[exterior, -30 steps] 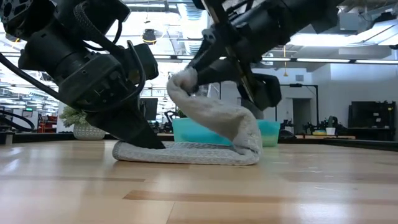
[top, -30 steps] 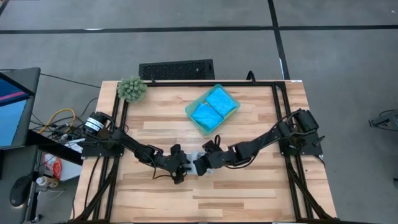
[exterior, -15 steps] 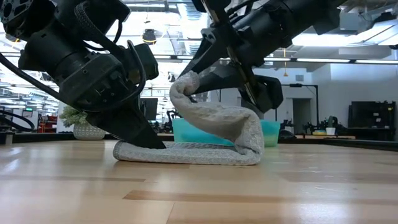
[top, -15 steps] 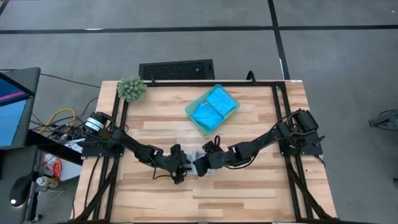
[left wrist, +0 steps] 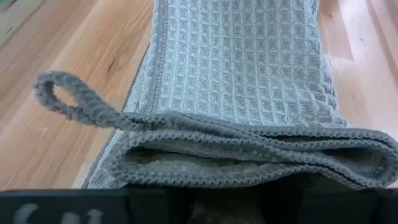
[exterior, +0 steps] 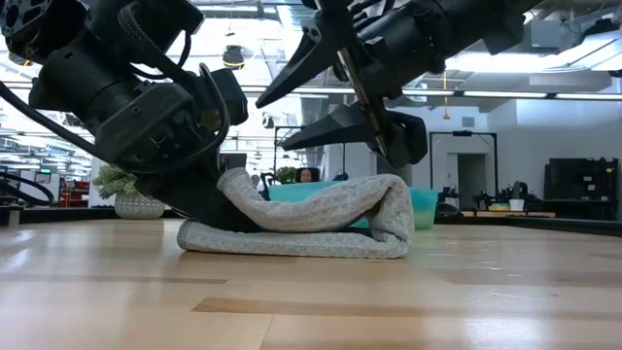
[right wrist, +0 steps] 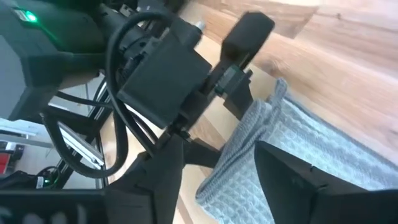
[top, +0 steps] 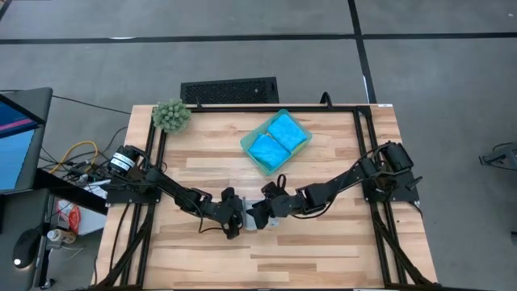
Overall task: Fold microfiber towels
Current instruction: Fold the gray microfiber towel
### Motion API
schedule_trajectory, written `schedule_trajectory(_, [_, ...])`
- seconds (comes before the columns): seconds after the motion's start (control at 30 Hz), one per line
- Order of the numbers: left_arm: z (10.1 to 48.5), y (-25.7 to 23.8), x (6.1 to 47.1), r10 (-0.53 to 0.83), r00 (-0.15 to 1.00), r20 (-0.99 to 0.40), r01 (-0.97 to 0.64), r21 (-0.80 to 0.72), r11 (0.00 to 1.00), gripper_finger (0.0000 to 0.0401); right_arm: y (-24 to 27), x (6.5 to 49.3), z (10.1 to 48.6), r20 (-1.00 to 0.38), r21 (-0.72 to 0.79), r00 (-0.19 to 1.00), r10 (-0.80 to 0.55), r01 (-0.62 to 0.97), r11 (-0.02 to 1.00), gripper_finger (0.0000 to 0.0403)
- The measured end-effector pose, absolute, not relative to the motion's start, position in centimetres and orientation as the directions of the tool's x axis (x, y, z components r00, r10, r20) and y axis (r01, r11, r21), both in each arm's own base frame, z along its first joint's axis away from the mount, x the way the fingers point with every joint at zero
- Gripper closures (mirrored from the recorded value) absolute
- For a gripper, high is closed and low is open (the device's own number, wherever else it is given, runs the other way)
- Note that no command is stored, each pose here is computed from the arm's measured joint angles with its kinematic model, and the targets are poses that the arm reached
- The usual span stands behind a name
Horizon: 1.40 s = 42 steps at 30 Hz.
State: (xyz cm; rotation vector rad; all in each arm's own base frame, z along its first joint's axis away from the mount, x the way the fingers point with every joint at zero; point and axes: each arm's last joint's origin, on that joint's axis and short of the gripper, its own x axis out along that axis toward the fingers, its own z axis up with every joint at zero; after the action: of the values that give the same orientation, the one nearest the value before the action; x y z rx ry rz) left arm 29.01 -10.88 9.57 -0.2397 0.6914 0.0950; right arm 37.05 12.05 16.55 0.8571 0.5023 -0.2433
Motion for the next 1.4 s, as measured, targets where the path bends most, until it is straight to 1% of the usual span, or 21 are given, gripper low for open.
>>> schedule_trajectory(0.1, [9.6, -10.9, 29.0, 0.004, 0.767, -0.641, -0.170, -0.198, 0.965, 0.0258, 12.2, 37.0, 16.8, -0.506, 0.655, 0.862, 0.005, 0.381, 0.652, 0.0171])
schedule_trajectory(0.2, [9.6, -10.9, 29.0, -0.004, 0.767, -0.642, -0.176, -0.217, 0.960, 0.0258, 13.5, 36.4, 17.2, -0.509, 0.608, 0.859, 0.055, 0.314, 0.729, 0.0170])
schedule_trajectory(0.27, [9.6, -11.0, 29.0, -0.017, 0.767, -0.641, -0.169, -0.228, 0.959, 0.0258, 14.8, 35.5, 16.7, -0.563, 0.516, 0.823, 0.078, 0.276, 0.810, 0.0171])
schedule_trajectory(0.33, [9.6, -11.0, 29.0, -0.019, 0.767, -0.642, -0.168, -0.230, 0.958, 0.0258, 16.2, 34.5, 16.3, -0.604, 0.408, 0.791, 0.099, 0.200, 0.891, 0.0172])
schedule_trajectory(0.37, [9.6, -11.0, 29.0, -0.020, 0.767, -0.642, -0.169, -0.231, 0.958, 0.0258, 16.9, 34.2, 16.1, -0.605, 0.365, 0.789, 0.103, 0.160, 0.917, 0.0172])
schedule_trajectory(0.47, [9.7, -11.0, 29.1, -0.019, 0.771, -0.637, -0.170, -0.236, 0.957, 0.0258, 18.3, 33.6, 16.0, -0.572, 0.232, 0.819, 0.043, 0.111, 0.966, 0.0173])
schedule_trajectory(0.57, [9.8, -11.0, 29.1, -0.005, 0.780, -0.626, -0.191, -0.245, 0.951, 0.0258, 18.5, 33.6, 16.4, -0.524, 0.155, 0.851, -0.032, 0.133, 0.979, 0.0173])
schedule_trajectory(0.7, [9.8, -10.9, 29.2, 0.015, 0.792, -0.611, -0.213, -0.253, 0.944, 0.0258, 18.3, 33.7, 16.4, -0.516, 0.095, 0.855, -0.051, 0.117, 0.989, 0.0173])
schedule_trajectory(0.87, [10.0, -10.9, 29.4, 0.044, 0.807, -0.589, -0.230, -0.244, 0.942, 0.0258, 17.9, 34.1, 15.5, -0.531, 0.074, 0.845, -0.065, 0.123, 0.990, 0.0173])
schedule_trajectory(1.03, [10.6, -11.1, 29.3, -0.037, 0.807, -0.589, -0.170, -0.291, 0.942, 0.0258, 17.8, 34.3, 15.9, -0.529, 0.073, 0.845, -0.074, 0.132, 0.989, 0.0173])
schedule_trajectory(1.1, [10.9, -11.1, 29.2, -0.040, 0.805, -0.592, -0.169, -0.293, 0.941, 0.0258, 17.9, 34.4, 16.1, -0.521, 0.080, 0.851, -0.069, 0.130, 0.988, 0.0173])
schedule_trajectory(1.27, [11.5, -10.7, 28.6, 0.023, 0.783, -0.621, -0.227, -0.253, 0.940, 0.0258, 17.8, 34.3, 15.9, -0.537, 0.067, 0.840, -0.075, 0.131, 0.989, 0.0173])
schedule_trajectory(1.4, [12.1, -10.5, 28.5, 0.044, 0.786, -0.617, -0.242, -0.242, 0.940, 0.0258, 17.7, 34.4, 15.9, -0.536, 0.066, 0.840, -0.080, 0.136, 0.988, 0.0173])
